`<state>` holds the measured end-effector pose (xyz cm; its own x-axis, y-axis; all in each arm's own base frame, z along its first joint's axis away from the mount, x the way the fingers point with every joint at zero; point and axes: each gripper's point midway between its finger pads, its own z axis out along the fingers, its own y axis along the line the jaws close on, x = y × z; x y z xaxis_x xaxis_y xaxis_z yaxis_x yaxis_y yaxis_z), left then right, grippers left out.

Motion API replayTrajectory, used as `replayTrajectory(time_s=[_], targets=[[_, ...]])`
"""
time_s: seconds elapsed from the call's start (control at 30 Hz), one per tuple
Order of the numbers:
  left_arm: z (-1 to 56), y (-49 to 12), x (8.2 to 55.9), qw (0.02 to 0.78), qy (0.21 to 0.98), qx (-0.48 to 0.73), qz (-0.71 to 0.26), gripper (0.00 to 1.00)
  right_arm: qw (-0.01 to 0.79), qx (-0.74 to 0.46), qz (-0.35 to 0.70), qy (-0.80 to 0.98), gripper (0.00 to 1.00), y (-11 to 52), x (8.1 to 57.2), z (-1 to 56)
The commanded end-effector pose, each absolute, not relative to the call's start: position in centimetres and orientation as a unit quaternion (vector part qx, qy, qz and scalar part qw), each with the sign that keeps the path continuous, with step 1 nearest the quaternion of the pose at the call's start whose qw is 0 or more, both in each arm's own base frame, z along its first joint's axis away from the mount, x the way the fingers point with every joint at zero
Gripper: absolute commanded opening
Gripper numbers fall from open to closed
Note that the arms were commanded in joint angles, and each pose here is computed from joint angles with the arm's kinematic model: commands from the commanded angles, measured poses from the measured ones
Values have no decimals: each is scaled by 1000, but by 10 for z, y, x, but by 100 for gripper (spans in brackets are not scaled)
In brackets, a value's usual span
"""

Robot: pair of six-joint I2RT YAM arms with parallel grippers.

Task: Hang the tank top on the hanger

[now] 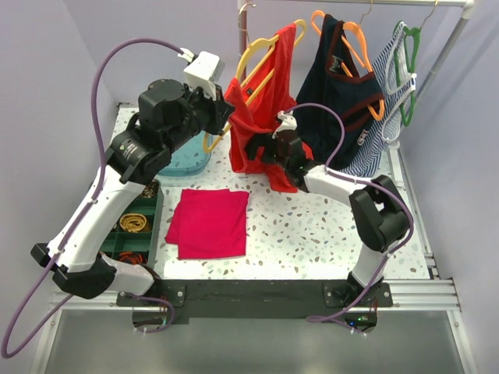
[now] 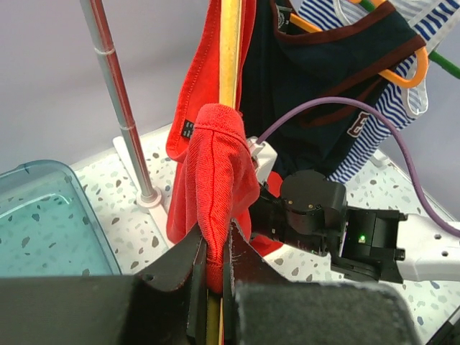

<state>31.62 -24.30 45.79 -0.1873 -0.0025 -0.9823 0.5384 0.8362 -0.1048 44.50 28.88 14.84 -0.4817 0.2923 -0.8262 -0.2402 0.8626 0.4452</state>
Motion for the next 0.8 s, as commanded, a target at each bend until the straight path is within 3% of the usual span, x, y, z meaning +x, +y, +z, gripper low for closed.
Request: replayTrajectory(time_s=[0.0, 0.47, 0.77], targets=[[482, -240, 316, 640, 714, 160, -235, 0, 522, 23, 291, 801, 96, 296, 448, 162], [468, -282, 378, 609, 749, 161, -204, 0, 509, 29, 299, 807, 96, 293, 435, 168], [482, -287, 412, 643, 731, 133, -186, 0, 502, 14, 303, 810, 95, 296, 416, 177]])
